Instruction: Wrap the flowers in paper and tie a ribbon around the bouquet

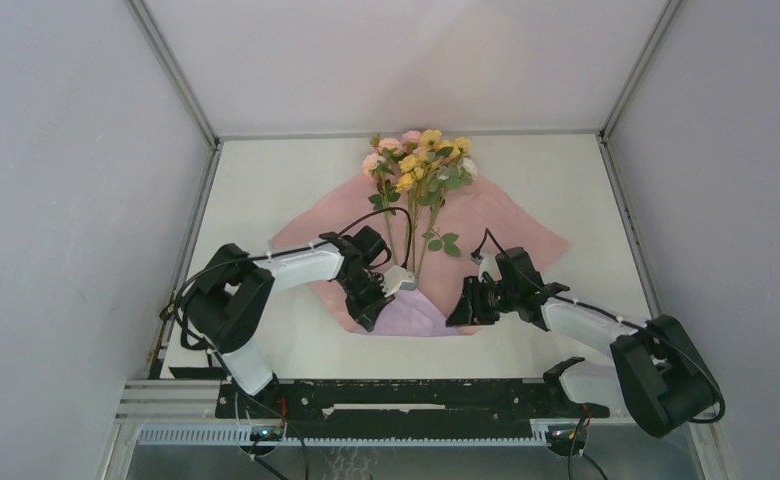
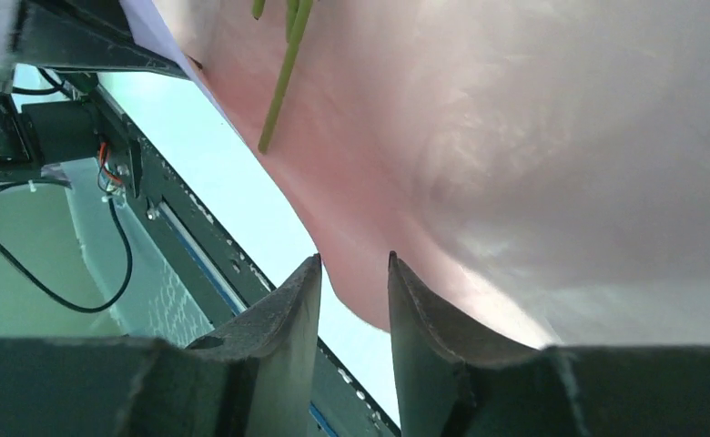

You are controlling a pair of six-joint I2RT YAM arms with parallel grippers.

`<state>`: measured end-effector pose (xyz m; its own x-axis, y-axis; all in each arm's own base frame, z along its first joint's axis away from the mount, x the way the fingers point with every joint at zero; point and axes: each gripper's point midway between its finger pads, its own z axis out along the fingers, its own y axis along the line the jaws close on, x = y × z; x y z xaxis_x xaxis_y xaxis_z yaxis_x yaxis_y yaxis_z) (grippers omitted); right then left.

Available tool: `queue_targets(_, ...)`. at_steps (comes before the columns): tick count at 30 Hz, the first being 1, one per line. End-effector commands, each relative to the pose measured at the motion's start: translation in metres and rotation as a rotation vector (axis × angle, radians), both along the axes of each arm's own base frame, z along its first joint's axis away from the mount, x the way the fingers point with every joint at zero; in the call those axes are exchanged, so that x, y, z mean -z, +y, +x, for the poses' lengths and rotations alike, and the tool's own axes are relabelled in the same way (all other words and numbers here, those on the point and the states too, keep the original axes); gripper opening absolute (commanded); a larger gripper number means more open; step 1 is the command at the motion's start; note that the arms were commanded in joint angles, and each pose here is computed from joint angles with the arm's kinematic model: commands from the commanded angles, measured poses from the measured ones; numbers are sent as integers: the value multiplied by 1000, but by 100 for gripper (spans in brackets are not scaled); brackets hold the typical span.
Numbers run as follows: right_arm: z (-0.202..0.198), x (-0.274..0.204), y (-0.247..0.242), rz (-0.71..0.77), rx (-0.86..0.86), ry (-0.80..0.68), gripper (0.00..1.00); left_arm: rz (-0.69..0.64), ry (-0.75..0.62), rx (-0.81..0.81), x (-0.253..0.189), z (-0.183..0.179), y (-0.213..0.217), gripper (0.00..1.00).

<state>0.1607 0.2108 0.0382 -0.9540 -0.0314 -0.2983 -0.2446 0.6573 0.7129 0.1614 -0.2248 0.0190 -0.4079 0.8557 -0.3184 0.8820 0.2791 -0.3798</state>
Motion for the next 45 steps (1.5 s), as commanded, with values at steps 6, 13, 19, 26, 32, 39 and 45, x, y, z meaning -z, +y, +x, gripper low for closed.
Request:
queue_targets(6,19,-51,-8,-95,129,-249,35,14,6,-42,-7,10,-3,0)
queue_targets(13,7,-60,59,123,-16,-241,12,27,15,-62,-4,14,-3,0)
queue_targets(19,23,-8,49,-8,46,-151,10,38,23,-78,0,16,-2,0)
queue_targets(26,16,35,16,-202,128,-60,10,56,1,-103,1,22,0,11)
queue_targets(32,8,37,23,-179,109,-59,10,77,-77,-110,-15,34,11,41)
queue_targets(39,6,49,13,-237,154,-16,10,-4,-328,-78,-95,55,15,56)
queue_targets(45,8,54,14,-234,175,9,10,-100,-231,189,-91,-16,-28,47)
